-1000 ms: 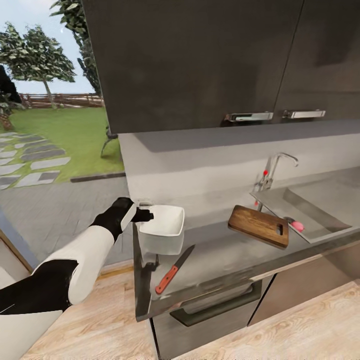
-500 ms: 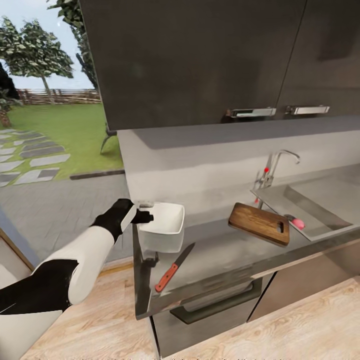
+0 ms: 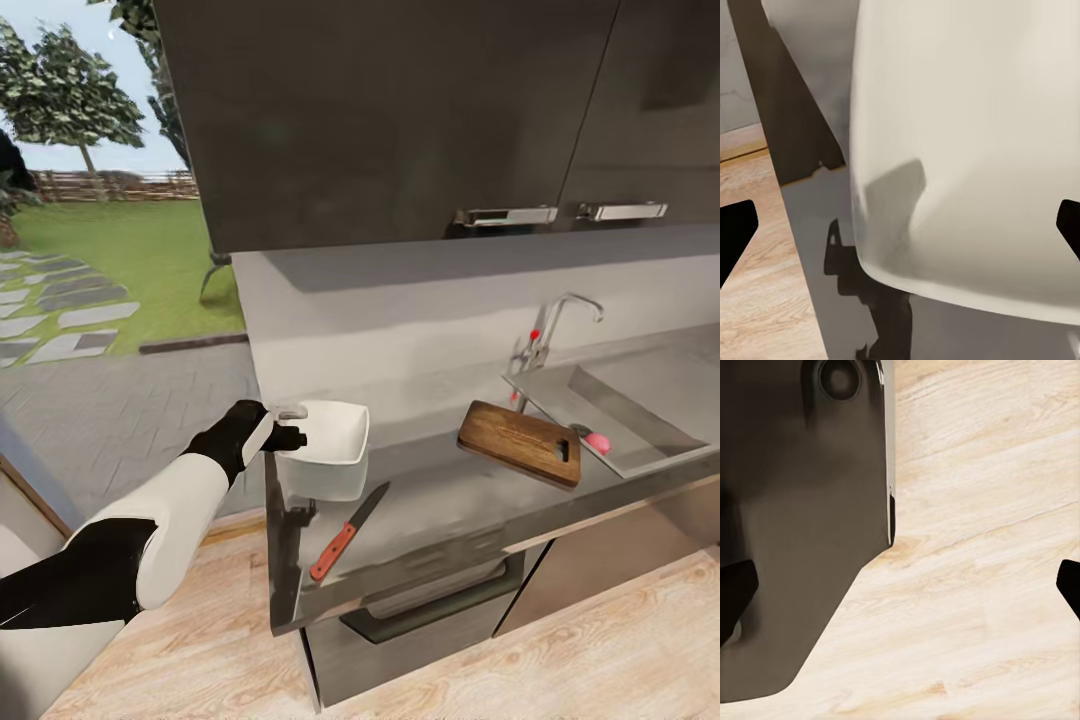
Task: In the kitchen, take the Vidalia onion out of the sink, dice it on the chopping board with the paring knife, put the diced onion into the bowl on the countertop, then place both the paring knife and the chopping board into the sink.
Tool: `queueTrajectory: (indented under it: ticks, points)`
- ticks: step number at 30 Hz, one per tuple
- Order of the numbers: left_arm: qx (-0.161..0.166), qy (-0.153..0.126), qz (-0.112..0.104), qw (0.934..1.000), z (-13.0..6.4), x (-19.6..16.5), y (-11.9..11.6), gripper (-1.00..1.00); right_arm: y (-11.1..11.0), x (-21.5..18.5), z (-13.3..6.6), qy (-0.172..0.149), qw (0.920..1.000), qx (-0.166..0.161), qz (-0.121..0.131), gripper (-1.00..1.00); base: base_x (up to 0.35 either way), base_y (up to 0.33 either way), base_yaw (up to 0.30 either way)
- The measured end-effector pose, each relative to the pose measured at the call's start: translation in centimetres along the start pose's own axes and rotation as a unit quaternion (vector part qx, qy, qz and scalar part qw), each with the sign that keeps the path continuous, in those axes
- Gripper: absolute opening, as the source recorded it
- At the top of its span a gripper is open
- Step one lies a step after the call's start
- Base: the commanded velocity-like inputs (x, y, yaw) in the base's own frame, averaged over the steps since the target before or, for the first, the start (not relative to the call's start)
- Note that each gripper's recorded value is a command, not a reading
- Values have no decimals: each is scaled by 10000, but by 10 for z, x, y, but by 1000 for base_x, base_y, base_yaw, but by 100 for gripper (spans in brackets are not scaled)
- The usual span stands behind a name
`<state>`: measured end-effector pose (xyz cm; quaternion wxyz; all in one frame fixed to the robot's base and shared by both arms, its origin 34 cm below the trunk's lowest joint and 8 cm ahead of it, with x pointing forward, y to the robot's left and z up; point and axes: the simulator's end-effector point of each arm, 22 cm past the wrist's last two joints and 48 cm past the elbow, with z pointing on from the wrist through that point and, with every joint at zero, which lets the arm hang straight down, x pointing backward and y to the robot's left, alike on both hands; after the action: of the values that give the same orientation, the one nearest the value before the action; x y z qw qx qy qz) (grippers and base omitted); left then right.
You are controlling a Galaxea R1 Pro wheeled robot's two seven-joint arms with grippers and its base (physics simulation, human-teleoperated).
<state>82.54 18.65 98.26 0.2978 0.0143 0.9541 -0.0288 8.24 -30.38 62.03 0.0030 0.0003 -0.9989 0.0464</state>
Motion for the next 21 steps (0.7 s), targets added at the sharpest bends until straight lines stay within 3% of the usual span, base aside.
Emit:
queueTrajectory:
  ticks: [8, 15, 21]
  points:
    - [-17, 44, -11, 10000, 6, 4, 3, 100, 0, 4, 0, 52, 10000, 0, -5, 100, 0, 0, 0]
    - [-117, -7, -70, 9999, 11, 3, 19, 100, 0, 7, -1, 97, 10000, 1, -7, 100, 0, 0, 0]
    - [-74, -17, -194, 9998, 15, 4, 20, 100, 0, 10, -1, 134, 9999, 0, -12, 100, 0, 0, 0]
